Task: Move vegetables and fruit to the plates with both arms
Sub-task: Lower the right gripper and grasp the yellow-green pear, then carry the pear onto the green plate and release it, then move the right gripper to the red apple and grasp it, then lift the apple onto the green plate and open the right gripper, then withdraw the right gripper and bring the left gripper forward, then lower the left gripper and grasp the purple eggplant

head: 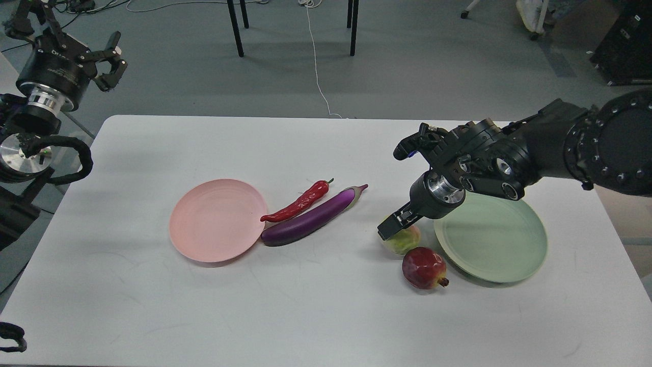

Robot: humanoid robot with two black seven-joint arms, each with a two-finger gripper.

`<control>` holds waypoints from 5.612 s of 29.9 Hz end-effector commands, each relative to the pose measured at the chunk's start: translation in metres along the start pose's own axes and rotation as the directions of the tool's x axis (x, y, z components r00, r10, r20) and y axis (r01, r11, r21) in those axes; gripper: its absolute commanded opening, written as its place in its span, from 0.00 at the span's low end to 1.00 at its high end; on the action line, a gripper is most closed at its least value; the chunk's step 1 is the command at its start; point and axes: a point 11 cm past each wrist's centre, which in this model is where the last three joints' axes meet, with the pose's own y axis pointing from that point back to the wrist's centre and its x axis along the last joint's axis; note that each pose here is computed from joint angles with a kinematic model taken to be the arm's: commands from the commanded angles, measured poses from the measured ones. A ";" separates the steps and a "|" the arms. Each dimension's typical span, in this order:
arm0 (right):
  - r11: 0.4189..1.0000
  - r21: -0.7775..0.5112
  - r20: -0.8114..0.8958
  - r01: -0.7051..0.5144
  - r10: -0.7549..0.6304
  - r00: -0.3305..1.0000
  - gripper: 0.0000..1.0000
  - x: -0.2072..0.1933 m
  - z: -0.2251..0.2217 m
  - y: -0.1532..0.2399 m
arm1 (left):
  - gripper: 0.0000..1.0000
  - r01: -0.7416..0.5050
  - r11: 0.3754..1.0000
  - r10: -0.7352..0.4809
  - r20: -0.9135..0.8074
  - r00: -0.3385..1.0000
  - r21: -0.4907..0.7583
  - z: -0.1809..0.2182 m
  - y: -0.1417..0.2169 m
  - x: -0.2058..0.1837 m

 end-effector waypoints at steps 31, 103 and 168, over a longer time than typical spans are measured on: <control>0.990 -0.139 0.264 0.000 0.037 0.964 0.63 -0.136 0.142 0.095 | 0.98 0.005 1.000 -0.005 -0.014 1.000 0.007 -0.007 -0.002 -0.004; 0.997 0.045 0.074 -0.058 0.055 0.996 0.51 -0.059 0.036 0.075 | 0.98 0.025 1.000 -0.025 0.020 0.999 -0.007 0.014 0.001 -0.001; 0.254 -0.362 0.918 -0.897 -0.071 -0.391 0.99 -0.158 0.203 0.142 | 0.98 0.058 0.261 -0.633 0.216 -0.743 0.963 -0.222 0.079 -0.177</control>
